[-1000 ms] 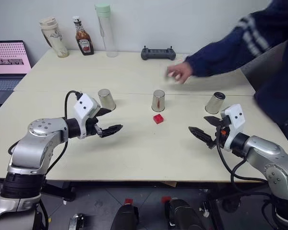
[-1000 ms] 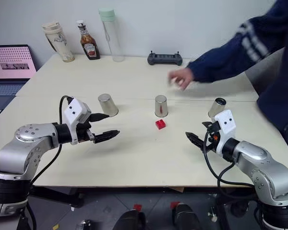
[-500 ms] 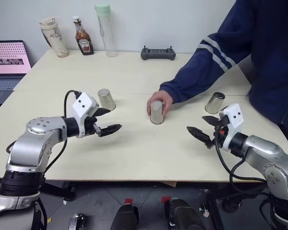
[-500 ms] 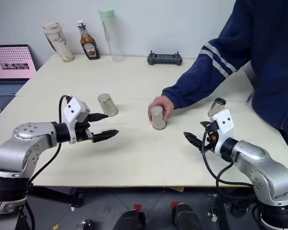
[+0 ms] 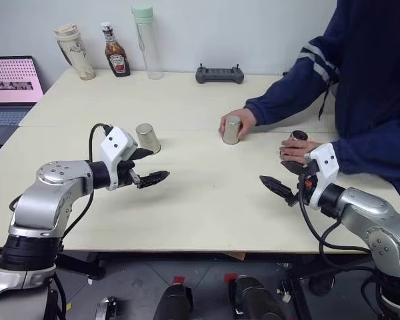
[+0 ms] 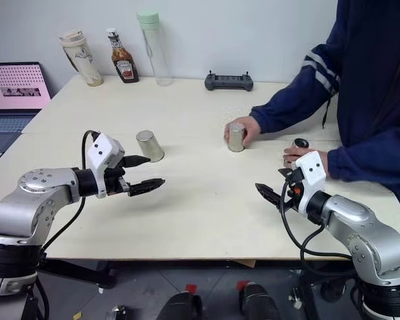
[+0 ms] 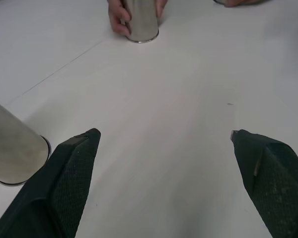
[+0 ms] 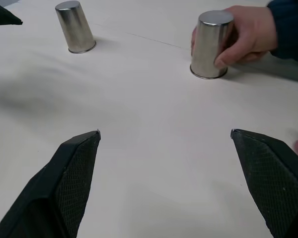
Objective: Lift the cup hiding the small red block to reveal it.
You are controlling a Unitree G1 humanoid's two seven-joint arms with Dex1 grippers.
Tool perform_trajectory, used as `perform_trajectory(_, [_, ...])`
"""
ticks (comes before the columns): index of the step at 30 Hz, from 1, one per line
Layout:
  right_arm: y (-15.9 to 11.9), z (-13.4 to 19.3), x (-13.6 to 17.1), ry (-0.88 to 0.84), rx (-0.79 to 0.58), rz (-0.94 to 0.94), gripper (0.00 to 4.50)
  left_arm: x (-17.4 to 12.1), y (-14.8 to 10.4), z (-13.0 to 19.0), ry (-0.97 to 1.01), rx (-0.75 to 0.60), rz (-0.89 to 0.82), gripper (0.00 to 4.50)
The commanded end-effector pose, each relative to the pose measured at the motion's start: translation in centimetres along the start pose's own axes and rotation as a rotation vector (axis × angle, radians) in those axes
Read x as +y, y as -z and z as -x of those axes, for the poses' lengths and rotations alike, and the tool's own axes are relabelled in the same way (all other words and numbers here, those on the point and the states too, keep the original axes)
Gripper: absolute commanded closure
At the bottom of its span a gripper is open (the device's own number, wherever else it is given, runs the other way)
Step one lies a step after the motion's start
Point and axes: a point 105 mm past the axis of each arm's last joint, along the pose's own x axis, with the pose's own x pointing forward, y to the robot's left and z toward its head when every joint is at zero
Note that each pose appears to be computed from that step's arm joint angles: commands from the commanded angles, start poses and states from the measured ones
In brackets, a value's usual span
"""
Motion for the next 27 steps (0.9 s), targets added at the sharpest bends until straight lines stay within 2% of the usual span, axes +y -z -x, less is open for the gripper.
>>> perform_trajectory(1, [-1.3,0.2,0.1,-0.002,-0.049,0.033,0.03,0.2,-1.1,0.1,-0.008,-0.026,-0.040,0.00])
perform_trajectory(15, [-1.5,0.3,-0.4,0.027,-0.051,0.032,0.03,-0.1,-1.1,-0.2,0.008,-0.028,-0.040,0.00])
perform_trajectory(27, [-0.8,1.5,-1.4,0.085,-0.025,0.025,0.03,-0.9,-1.1,-0.3,0.044,-0.030,-0.049,0.00])
